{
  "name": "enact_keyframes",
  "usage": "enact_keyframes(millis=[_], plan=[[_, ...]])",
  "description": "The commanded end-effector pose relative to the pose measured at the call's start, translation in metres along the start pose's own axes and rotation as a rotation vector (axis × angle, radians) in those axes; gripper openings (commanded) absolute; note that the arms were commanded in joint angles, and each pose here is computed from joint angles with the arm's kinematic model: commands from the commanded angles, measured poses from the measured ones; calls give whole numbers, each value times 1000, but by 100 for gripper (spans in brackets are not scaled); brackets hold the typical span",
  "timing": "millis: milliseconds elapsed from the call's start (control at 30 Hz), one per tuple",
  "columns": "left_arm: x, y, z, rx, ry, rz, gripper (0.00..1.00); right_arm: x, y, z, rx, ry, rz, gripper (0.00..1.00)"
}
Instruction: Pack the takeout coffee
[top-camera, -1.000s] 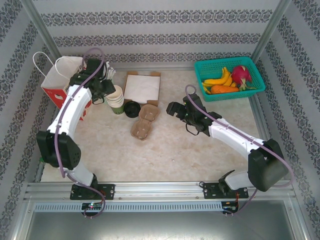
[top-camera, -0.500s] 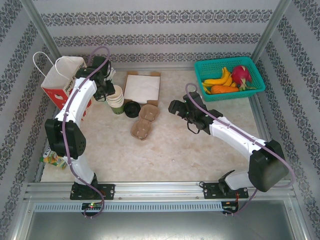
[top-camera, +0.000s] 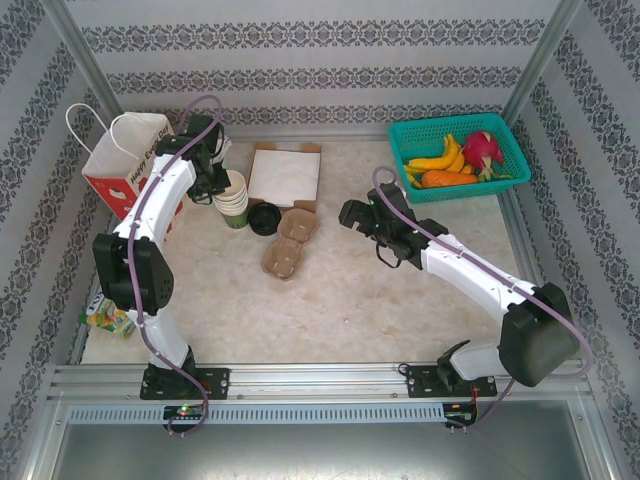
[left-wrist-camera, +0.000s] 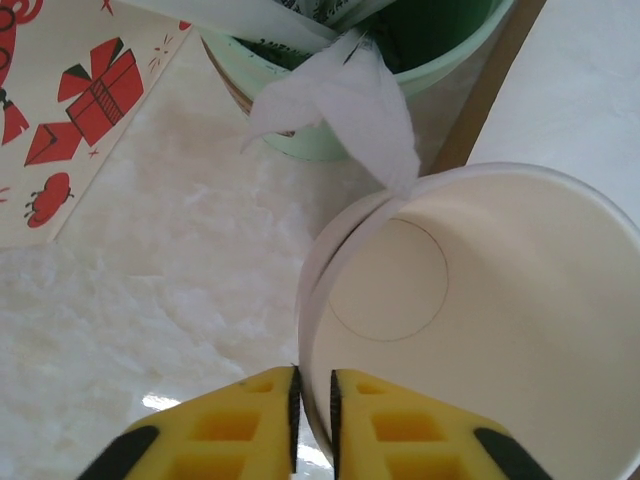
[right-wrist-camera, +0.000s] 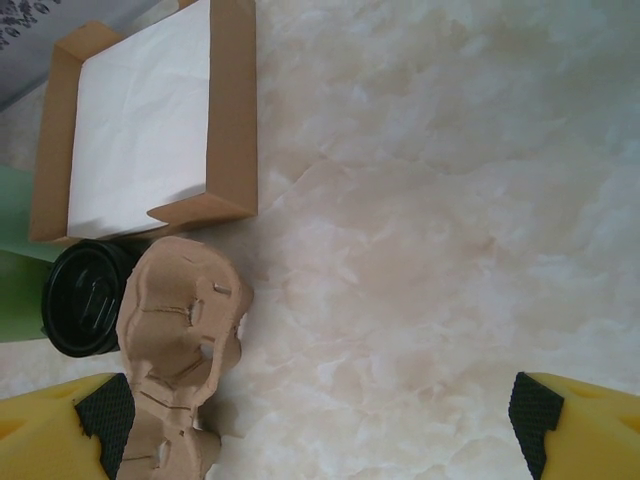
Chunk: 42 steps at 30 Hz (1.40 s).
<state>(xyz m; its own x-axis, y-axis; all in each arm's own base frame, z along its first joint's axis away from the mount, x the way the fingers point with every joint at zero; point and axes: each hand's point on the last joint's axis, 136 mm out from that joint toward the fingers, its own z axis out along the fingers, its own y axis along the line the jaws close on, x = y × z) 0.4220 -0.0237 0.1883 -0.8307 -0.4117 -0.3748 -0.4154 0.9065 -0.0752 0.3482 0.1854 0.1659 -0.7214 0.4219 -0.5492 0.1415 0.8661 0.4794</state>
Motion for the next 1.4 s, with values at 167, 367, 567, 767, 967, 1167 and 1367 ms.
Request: enact_keyframes(millis=[167,367,567,767,967,1167,1367], plan=[[5,-1,-3,2,21,21,8,-5,-2,-13,11,-41,-16,98],[-1,-9,-14,56,-17,8,0,-7,-2,-16,10,-53,-23,98],[-12,-10,-30,128,-76,-24,0,-9,0,-16,8,-55,-28,98],[-16,-3,-35,179,-89,-83,0,-11,3,-15,6,-53,-41,98],[-20,7,-44,187,-116,-98,0,-13,9,-15,0,-46,-66,98],[-26,8,-60,192,-135,-59,0,-14,18,-13,-32,-41,-114,98],[-31,10,-89,193,-163,-18,0,-16,27,-17,-70,-41,-156,98]])
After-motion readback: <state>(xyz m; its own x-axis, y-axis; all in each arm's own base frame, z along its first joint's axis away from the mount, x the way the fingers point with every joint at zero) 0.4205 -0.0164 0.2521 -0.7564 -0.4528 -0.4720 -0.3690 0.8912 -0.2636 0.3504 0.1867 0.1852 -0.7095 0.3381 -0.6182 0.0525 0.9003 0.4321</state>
